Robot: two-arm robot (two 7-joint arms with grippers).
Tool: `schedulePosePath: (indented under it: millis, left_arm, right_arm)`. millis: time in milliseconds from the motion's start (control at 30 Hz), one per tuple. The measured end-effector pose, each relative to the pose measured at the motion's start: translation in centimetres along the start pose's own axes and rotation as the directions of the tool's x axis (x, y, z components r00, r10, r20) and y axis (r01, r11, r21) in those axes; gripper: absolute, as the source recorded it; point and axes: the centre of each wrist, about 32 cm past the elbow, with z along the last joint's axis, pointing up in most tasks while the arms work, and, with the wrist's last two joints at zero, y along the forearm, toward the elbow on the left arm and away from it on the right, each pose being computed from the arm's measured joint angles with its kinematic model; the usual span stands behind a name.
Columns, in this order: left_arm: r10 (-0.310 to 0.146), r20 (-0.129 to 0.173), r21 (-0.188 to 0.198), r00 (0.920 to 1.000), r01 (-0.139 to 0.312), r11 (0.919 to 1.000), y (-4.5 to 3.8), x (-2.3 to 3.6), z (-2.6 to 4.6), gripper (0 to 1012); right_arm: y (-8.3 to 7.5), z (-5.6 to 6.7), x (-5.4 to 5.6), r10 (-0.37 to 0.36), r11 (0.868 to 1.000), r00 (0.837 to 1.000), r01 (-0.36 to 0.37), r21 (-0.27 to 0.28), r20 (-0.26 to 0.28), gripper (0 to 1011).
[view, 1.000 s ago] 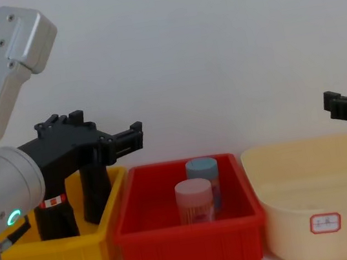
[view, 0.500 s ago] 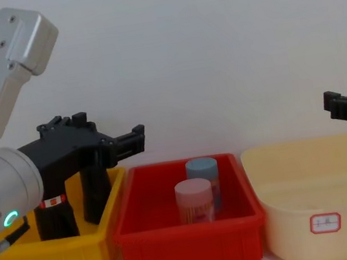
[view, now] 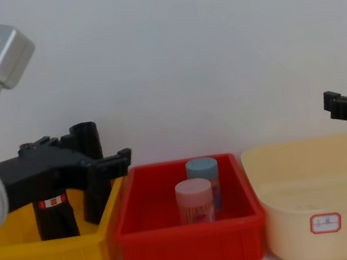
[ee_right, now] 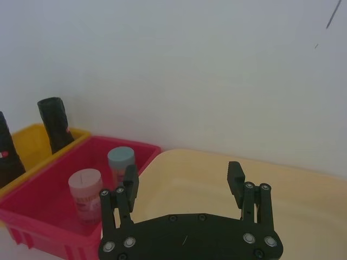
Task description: Pick up the garbage bag with the one hand and transfer it to the other hand.
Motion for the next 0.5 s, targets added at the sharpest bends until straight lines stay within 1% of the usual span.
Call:
schedulePosePath:
  millis: [67,100,133,233,333,367,500]
  left_arm:
    - [-0.001,-0.003,0.012,1.0000,0.001,0.9999,0.46,0.30,0.00,1002]
    - [0.000,-0.005,0.015,1.0000,0.000,0.9999,0.55,0.37,0.00,1002]
    - [0.003,-0.007,0.022,1.0000,-0.003,0.9997,0.89,0.56,0.02,1002]
    - [0.010,-0.013,0.033,0.9999,-0.010,0.9994,1.49,0.84,0.05,1002]
    - [0.017,-0.017,0.041,0.9997,-0.016,0.9990,1.90,1.05,0.07,1002]
    - [0.022,-0.019,0.046,0.9996,-0.021,0.9987,2.14,1.19,0.11,1002]
    - [0.039,-0.025,0.056,0.9989,-0.038,0.9977,2.65,1.63,0.32,1002]
  right_arm:
    - [0.0,0.0,0.0,0.000,1.000,1.000,0.000,0.000,0.000,1000]
    - [0.0,0.0,0.0,0.000,1.000,1.000,0.000,0.000,0.000,1000]
    - [0.0,0.0,0.0,0.000,1.000,1.000,0.000,0.000,0.000,1000]
    - [0.0,0.0,0.0,0.000,1.000,1.000,0.000,0.000,0.000,1000]
    - [0.0,0.0,0.0,0.000,1.000,1.000,0.000,0.000,0.000,1000]
    - [0.0,0.0,0.0,0.000,1.000,1.000,0.000,0.000,0.000,1000]
    - [0.0,0.0,0.0,0.000,1.000,1.000,0.000,0.000,0.000,1000]
